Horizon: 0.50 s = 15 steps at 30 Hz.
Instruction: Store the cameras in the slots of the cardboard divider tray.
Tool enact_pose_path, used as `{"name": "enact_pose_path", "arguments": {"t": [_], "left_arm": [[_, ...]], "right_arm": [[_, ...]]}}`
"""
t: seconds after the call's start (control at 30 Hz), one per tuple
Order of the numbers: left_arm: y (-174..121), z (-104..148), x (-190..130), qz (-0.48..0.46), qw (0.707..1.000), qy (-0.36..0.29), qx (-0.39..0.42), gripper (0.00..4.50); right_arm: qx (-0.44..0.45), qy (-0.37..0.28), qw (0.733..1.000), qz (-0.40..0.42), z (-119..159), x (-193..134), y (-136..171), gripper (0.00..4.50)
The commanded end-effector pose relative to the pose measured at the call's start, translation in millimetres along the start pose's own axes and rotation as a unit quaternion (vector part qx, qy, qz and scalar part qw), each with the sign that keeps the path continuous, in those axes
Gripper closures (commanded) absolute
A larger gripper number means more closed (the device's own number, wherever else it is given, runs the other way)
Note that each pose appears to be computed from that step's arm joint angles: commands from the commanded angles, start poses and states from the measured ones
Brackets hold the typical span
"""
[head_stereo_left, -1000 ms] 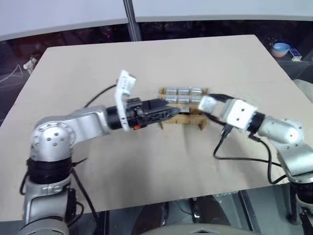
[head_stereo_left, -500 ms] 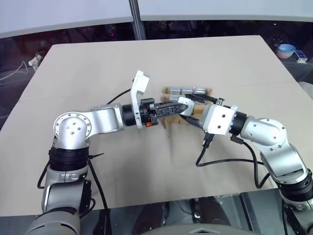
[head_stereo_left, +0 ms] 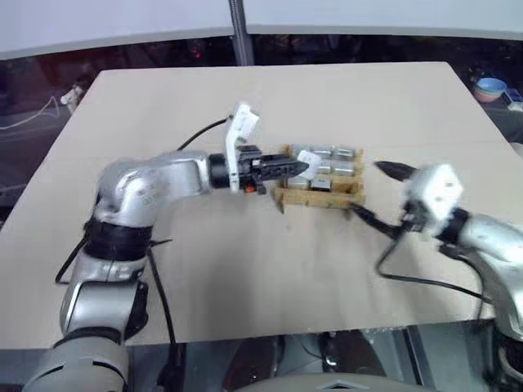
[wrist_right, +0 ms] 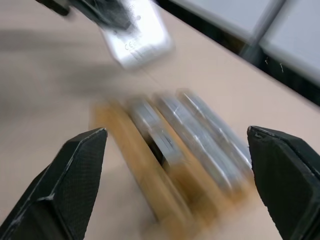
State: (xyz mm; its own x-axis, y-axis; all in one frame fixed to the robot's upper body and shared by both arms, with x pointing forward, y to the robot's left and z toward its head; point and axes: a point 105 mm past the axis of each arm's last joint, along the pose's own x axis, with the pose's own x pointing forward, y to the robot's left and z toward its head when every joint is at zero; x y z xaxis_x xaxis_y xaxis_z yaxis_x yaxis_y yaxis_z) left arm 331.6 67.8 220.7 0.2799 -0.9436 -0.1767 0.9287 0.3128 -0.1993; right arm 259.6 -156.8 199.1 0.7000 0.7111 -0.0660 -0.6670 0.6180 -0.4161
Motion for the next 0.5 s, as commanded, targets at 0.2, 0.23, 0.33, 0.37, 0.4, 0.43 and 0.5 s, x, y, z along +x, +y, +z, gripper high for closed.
{"name": "enact_pose_path", "arguments": {"t": [0.2,0.23,0.33,0.37,0.4,0.43,0.5], "left_arm": [[33.4,-7.2,47.8,-0.049,0.986,0.087,0.135,3.79],[35.1,-6.9,52.6,-0.053,0.984,0.095,0.144,3.79],[37.5,-4.8,68.3,-0.061,0.973,0.122,0.185,3.79],[38.4,-3.9,72.6,-0.060,0.970,0.128,0.199,3.79],[39.4,-3.3,74.7,-0.060,0.968,0.131,0.207,3.79],[39.5,-2.5,77.4,-0.061,0.966,0.136,0.212,3.79],[39.2,0.1,82.5,-0.066,0.962,0.138,0.226,3.79]], "right_arm": [[0.019,-0.015,1.000,0.012,18.9,-55.9,-14.7,0.06],[0.019,-0.010,1.000,0.014,17.6,-57.9,-14.8,0.06],[0.020,-0.023,1.000,-0.002,23.4,-64.3,-17.6,0.06],[0.020,-0.024,0.999,-0.006,23.8,-65.8,-17.5,0.06],[0.020,-0.022,1.000,-0.007,23.7,-66.2,-16.9,0.06],[0.019,-0.020,1.000,-0.011,22.6,-66.8,-16.2,0.06],[0.018,-0.019,1.000,-0.016,21.3,-67.2,-14.0,0.06]]}}
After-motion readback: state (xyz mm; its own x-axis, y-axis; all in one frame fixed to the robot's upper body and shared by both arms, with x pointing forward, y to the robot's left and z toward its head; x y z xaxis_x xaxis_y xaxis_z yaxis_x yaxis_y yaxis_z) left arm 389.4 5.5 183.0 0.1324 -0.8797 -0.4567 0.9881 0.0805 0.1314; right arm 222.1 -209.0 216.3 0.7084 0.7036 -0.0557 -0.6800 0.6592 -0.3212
